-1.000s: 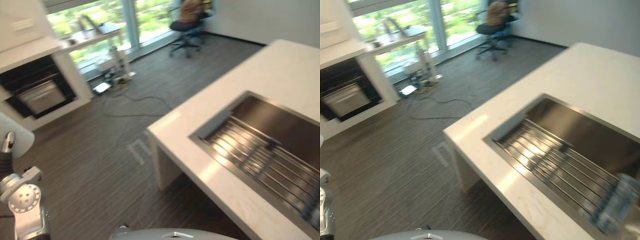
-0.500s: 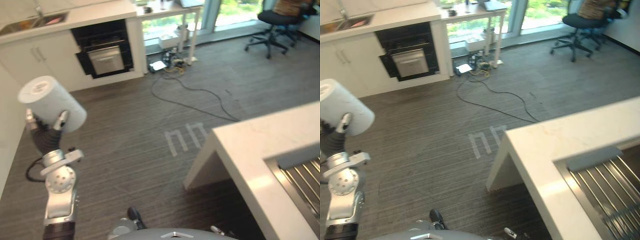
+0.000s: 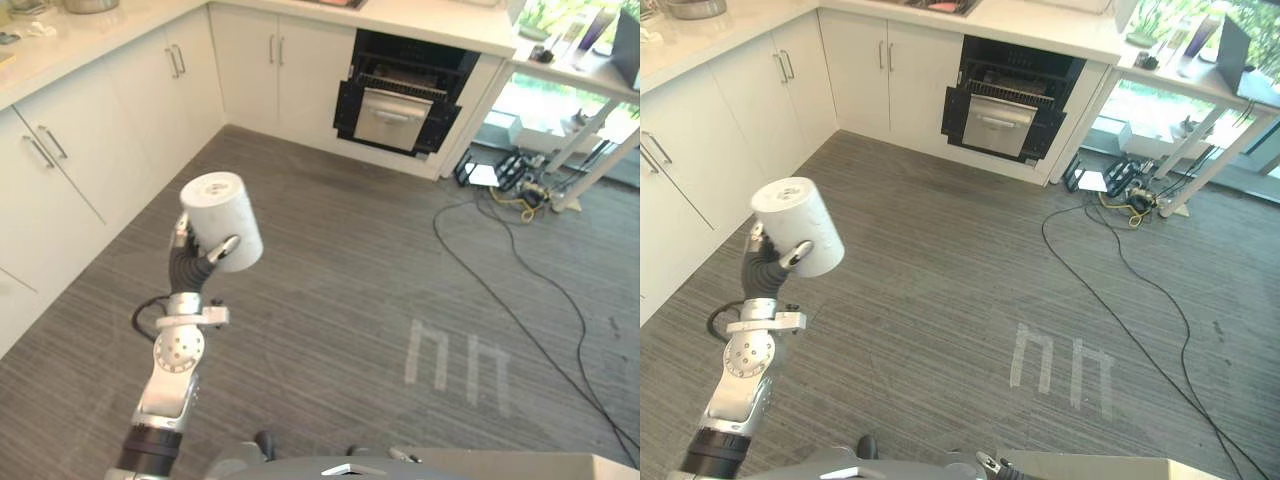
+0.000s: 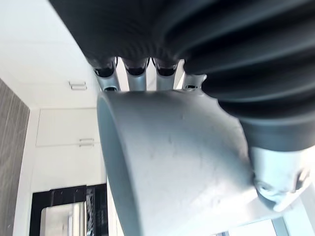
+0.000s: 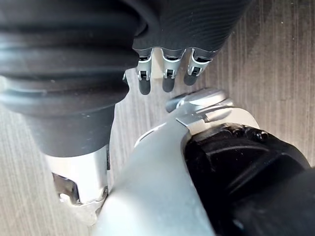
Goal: Walk over to the sink, pick up the cup, carry it to the dishwasher, place the cup inside the dishwasher, then close the dishwasher door
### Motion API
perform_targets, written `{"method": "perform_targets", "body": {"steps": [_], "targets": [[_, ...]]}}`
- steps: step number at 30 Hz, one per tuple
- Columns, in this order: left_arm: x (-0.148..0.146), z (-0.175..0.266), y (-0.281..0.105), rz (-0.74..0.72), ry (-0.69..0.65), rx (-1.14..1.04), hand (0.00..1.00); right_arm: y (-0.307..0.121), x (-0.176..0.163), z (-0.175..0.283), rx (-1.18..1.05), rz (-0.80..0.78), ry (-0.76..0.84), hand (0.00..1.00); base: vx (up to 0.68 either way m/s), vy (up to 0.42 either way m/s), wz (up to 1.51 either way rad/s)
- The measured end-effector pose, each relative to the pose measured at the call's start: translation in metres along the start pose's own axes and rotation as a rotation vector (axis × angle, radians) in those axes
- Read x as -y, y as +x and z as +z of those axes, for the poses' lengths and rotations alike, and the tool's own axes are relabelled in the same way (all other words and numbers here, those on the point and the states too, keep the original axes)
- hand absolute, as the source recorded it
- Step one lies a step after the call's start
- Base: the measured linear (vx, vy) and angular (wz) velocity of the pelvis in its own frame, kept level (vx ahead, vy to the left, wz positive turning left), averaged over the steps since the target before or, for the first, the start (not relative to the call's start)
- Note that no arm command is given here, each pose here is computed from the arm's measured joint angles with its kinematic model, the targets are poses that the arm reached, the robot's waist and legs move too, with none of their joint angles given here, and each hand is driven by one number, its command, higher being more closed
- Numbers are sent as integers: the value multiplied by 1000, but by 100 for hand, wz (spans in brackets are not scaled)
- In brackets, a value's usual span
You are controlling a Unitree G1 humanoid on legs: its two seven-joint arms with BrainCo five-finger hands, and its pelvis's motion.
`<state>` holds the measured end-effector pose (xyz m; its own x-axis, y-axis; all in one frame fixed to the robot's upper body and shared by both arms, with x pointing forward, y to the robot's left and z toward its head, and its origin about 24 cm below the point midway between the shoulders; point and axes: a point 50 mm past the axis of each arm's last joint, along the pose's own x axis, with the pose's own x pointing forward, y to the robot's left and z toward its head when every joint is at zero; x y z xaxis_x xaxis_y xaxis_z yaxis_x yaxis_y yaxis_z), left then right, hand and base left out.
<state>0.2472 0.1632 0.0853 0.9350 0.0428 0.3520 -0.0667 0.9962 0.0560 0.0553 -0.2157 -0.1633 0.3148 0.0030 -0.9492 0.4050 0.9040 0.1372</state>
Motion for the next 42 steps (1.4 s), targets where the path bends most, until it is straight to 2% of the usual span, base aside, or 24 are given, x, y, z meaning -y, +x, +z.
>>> {"method": "perform_targets", "body": {"steps": [7,8,14,18,24,26,29,33,37,39,42], "targets": [[0,-3,-2,-84,-11,-27,100,2,-4,5,-3,18,47,0,14,-72,-19],[-4,-14,-4,-69,-2,-74,100,0,-10,-8,-28,92,154,0,-24,-23,-7],[-5,-15,-4,-64,-9,-81,100,0,-10,-9,-29,93,155,0,0,0,0],[-15,-33,-11,38,-116,-202,100,1,-9,-11,-35,91,159,0,1,-6,-1],[-38,-60,-35,317,-335,-424,100,2,-5,-12,-52,39,190,0,-18,-52,-10],[-30,-66,-38,344,-415,-485,100,2,0,-10,-27,-16,215,0,11,-6,28],[-19,-68,-38,319,-460,-502,100,1,6,-6,23,-55,264,0,76,82,57],[-16,-73,-40,276,-461,-522,100,-2,12,3,137,-66,355,0,130,70,57],[-20,-74,-42,302,-450,-526,100,-3,3,23,250,-23,323,0,182,72,19],[-25,-72,-38,283,-391,-510,100,-1,-15,27,259,56,298,0,236,-31,5],[-24,-68,-32,235,-297,-490,100,0,-19,27,254,74,294,0,271,-115,21]]}}
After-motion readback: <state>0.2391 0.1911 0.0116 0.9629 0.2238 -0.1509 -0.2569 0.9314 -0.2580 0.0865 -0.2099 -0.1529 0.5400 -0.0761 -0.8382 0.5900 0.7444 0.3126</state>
